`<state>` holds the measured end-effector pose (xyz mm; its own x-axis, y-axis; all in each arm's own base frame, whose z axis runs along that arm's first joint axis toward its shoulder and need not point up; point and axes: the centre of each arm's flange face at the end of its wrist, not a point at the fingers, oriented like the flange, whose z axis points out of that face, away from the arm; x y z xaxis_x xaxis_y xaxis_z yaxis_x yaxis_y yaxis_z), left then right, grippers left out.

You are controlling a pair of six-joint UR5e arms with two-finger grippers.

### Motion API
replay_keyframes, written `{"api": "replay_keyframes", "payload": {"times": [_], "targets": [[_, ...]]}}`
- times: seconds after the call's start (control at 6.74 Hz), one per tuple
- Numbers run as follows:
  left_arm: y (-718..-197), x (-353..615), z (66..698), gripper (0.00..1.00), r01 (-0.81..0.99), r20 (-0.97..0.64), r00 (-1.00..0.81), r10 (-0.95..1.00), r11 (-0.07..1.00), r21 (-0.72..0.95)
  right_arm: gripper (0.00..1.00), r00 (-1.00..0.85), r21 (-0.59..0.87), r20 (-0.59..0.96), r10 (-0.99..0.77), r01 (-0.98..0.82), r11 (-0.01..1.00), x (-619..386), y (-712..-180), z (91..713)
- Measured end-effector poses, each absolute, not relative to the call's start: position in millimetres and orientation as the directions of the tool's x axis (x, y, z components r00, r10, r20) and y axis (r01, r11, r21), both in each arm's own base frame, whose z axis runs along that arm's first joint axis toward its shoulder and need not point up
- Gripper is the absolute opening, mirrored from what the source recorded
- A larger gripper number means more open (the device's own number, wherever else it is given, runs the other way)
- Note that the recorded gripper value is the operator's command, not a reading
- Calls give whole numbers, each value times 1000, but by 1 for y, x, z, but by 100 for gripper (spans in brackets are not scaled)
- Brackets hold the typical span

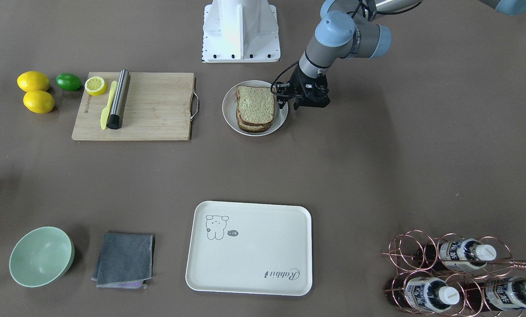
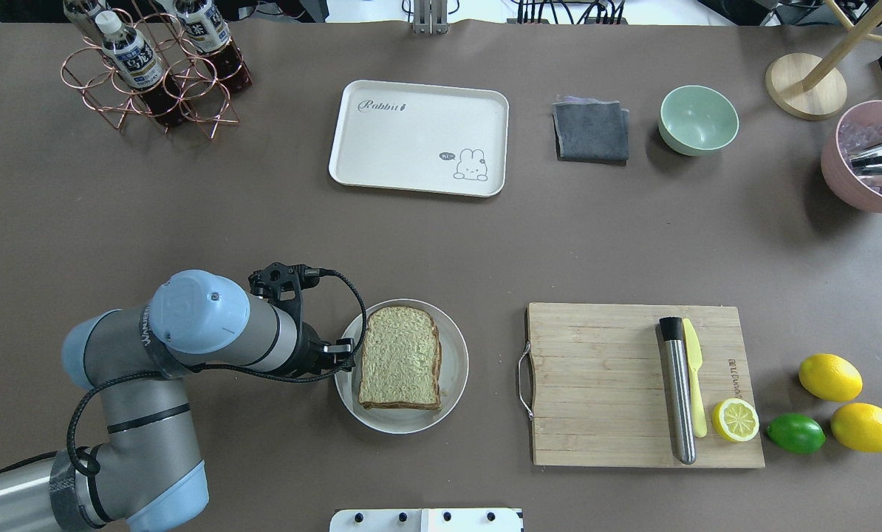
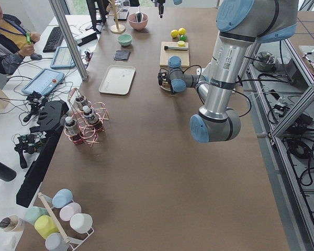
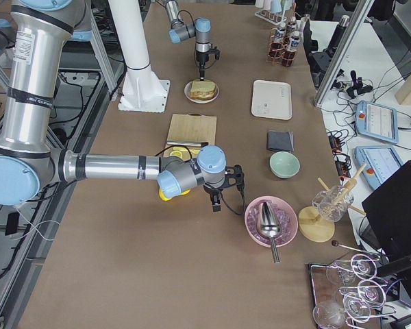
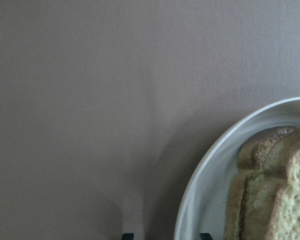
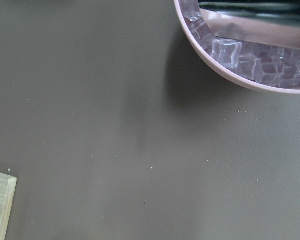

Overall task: Make sandwich and place on tray
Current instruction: 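Grasp the rim of the white plate with the left gripper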

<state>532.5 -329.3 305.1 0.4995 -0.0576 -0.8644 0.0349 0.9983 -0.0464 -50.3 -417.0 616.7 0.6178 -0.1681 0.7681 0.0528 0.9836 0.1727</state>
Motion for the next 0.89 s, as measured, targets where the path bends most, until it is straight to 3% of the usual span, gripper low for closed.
{"api": "replay_keyframes", "payload": {"times": [0.3, 0.89], "targets": [[-327, 536, 302, 0, 34, -866, 496, -65, 998, -55, 100, 622, 169, 765, -167, 57, 984, -50, -418, 618], [-329, 532, 287, 0, 69, -896, 427, -125, 992, -106, 100, 620, 173, 765, -175, 64, 983, -53, -418, 615]]}}
